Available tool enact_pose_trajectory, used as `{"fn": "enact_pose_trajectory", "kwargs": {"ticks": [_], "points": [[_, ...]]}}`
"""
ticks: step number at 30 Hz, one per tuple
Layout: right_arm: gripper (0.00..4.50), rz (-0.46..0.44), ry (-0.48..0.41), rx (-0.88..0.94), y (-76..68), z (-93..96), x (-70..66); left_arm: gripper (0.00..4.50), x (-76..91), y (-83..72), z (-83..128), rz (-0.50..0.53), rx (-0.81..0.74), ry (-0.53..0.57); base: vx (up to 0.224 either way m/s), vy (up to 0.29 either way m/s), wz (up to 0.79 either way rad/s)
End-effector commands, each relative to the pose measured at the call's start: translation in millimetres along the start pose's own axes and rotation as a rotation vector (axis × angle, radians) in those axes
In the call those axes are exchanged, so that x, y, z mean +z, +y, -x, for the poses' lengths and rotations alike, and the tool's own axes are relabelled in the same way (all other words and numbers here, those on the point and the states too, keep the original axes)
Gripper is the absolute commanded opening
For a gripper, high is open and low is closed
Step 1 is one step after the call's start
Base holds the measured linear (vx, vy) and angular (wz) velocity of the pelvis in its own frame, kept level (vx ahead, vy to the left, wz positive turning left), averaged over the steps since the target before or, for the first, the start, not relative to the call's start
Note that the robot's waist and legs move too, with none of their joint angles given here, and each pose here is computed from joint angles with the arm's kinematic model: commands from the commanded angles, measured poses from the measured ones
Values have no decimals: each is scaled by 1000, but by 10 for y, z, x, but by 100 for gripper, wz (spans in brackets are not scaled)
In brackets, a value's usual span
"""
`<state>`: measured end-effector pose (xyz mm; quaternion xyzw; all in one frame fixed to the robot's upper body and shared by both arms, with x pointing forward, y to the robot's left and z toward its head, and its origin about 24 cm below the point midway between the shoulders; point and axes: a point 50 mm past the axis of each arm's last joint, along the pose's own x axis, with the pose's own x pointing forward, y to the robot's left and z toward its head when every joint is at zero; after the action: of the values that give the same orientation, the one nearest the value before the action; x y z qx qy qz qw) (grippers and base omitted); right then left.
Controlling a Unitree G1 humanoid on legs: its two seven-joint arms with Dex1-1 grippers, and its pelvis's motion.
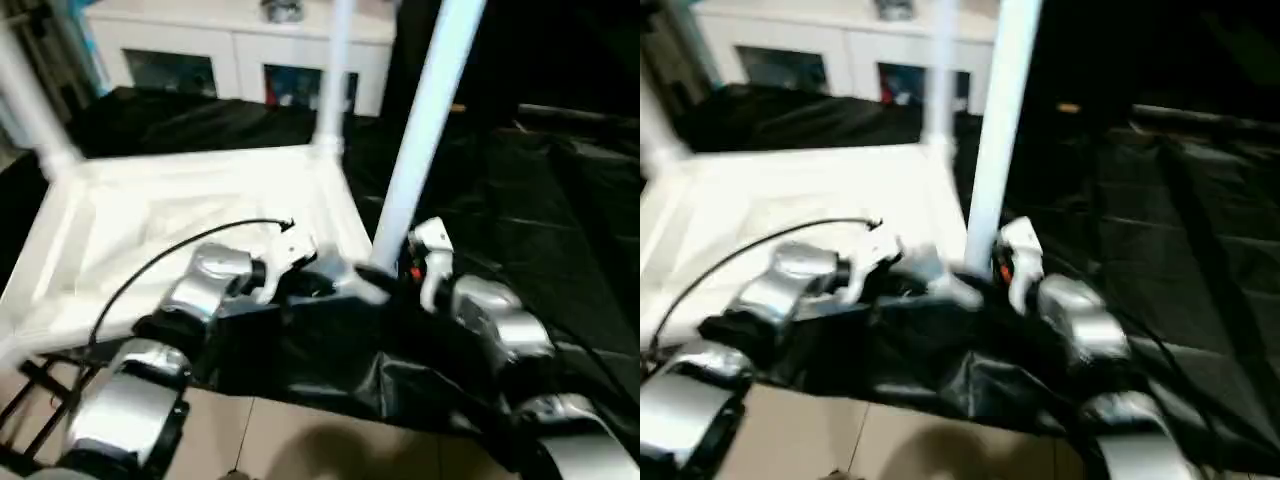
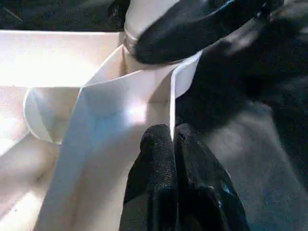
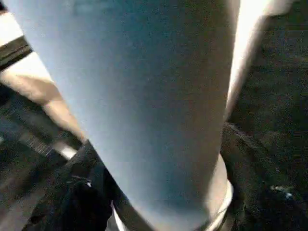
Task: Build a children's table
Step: Rotate leg to tighten
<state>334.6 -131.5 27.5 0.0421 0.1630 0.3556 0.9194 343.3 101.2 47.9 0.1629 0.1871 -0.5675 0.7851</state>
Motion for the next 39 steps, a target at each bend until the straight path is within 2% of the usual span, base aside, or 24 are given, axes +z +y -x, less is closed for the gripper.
{"fn": "enact_pose_trajectory", "kwargs": {"ticks": [1,2,4,7,9,15,17,18,19,26,32,35,39], "points": [[270,-54,110,-43,93,-84,-264,0,220,-9,-132,-29,8,-58,0,0,0],[270,-64,105,-156,101,-170,-262,0,269,-13,-216,-10,54,-57,0,0,0],[270,-64,104,-193,106,-198,-261,0,288,-15,-247,-4,71,-57,0,0,0],[270,-17,96,-187,184,-286,-236,0,337,-46,-321,2,81,-67,0,0,0],[325,-13,81,-158,234,-335,-207,0,363,-76,-364,-4,72,-73,0,0,0],[367,-31,54,-114,210,-333,-140,0,348,-95,-345,-16,36,-77,0,0,0],[394,-19,53,-98,202,-329,-129,0,339,-102,-333,-23,19,-76,0,0,0],[394,35,65,-9,205,-284,-134,0,312,-130,-293,-42,-39,-81,0,0,0],[394,51,72,39,214,-257,-144,0,301,-139,-273,-50,-61,-82,0,0,0],[394,66,76,289,230,-49,-153,0,213,-161,-145,-66,-161,-72,0,0,0],[394,75,116,407,195,128,-204,0,128,-165,-27,-70,-229,-38,0,0,0],[371,50,148,475,169,255,-224,0,73,-153,73,-69,-264,-15,0,0,0],[345,56,168,499,166,310,-244,0,38,-150,126,-67,-282,0,0,0,0]]}}
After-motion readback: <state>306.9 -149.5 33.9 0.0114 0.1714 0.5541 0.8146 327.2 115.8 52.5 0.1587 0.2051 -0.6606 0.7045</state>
